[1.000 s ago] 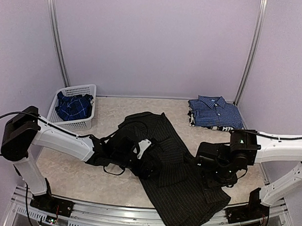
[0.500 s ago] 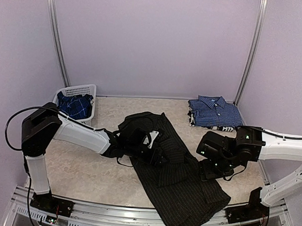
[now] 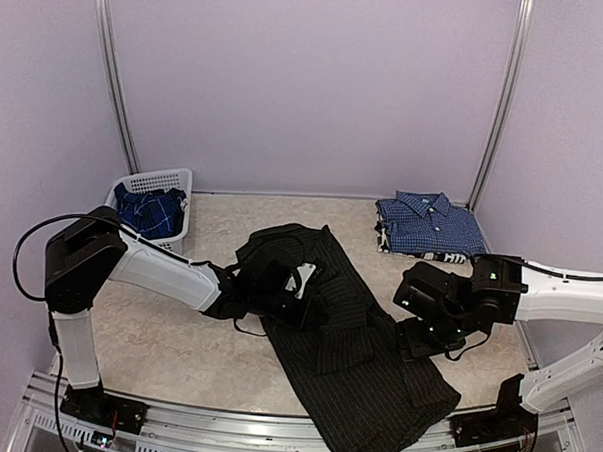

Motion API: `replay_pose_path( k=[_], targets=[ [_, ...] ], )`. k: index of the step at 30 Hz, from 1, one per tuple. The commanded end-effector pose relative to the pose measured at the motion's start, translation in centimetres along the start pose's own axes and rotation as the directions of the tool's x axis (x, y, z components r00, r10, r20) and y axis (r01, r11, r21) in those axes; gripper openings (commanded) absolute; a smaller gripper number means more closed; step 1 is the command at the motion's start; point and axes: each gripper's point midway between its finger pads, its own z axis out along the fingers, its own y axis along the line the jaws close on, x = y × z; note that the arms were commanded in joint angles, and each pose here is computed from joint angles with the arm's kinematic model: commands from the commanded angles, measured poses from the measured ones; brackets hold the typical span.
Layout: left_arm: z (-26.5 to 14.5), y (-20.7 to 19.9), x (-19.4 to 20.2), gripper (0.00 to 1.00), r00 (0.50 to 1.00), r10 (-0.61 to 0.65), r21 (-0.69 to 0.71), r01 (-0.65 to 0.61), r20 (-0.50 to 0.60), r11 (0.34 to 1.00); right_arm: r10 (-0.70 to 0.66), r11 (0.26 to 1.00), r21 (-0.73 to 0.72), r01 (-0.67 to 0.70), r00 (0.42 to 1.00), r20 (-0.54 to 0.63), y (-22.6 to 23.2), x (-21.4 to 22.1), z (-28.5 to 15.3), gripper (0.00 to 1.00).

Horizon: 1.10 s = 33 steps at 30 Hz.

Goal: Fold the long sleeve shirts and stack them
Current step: Adjust the square-folded shirt at the center of the board.

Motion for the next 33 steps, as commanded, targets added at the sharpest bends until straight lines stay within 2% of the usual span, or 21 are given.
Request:
replay_pose_path(
  k=[1, 3, 7, 14, 18, 24, 26, 27, 30, 32, 33],
  targets=[
    [-1.3, -2.3, 1.0, 0.00, 0.992, 0.125, 0.074, -0.125, 0.005, 0.989, 0.011, 1.000, -0.025, -0.010, 0.999, 0.043, -0.2, -1.2, -0.8, 0.70],
    [-2.3, -3.7, 2.3, 0.00, 0.974, 0.225, 0.085, -0.224, -0.008, 0.971, 0.014, 0.999, -0.043, -0.012, 0.998, 0.059, -0.2, -1.7, -1.0, 0.70],
    [-4.2, -8.1, 4.9, 0.00, 0.908, 0.418, 0.136, -0.411, -0.024, 0.901, 0.004, 0.999, -0.052, 0.000, 0.997, 0.073, -0.4, -2.5, -0.9, 0.70],
    [-4.4, -14.3, 10.1, 0.01, 0.811, 0.582, 0.259, -0.550, -0.059, 0.794, -0.016, 0.999, -0.051, 0.019, 0.998, 0.068, -0.9, -2.7, 0.1, 0.69],
    [-3.8, -14.8, 12.6, 0.28, 0.758, 0.639, 0.276, -0.591, -0.129, 0.758, -0.022, 0.999, -0.048, 0.025, 0.998, 0.060, -1.1, -2.3, 0.7, 0.69],
    [-5.9, -15.6, 12.7, 0.82, 0.713, 0.692, 0.339, -0.626, -0.115, 0.702, -0.027, 0.998, -0.048, 0.031, 0.997, 0.071, -1.2, -2.6, 1.3, 0.70],
    [-6.5, -15.3, 11.6, 0.86, 0.722, 0.686, 0.337, -0.626, -0.093, 0.704, -0.041, 0.997, -0.056, 0.046, 0.995, 0.089, -0.8, -3.1, 1.5, 0.70],
    [-6.9, -14.7, 10.6, 0.87, 0.744, 0.664, 0.325, -0.611, -0.077, 0.722, -0.042, 0.998, -0.053, 0.047, 0.995, 0.096, -0.7, -3.4, 1.7, 0.69],
    [-7.3, -12.1, 5.4, 0.87, 0.854, 0.520, 0.256, -0.501, -0.010, 0.827, -0.036, 0.998, -0.040, 0.042, 0.992, 0.118, -0.8, -4.0, 1.7, 0.69],
    [-7.5, -9.2, 1.3, 0.85, 0.926, 0.377, 0.196, -0.375, 0.028, 0.906, -0.029, 0.998, -0.059, 0.037, 0.990, 0.135, -0.7, -4.4, 1.5, 0.70],
    [-7.3, -7.9, -0.1, 0.83, 0.946, 0.323, 0.178, -0.324, 0.037, 0.929, -0.025, 0.997, -0.072, 0.036, 0.990, 0.140, -0.7, -4.6, 1.5, 0.70]
  ],
)
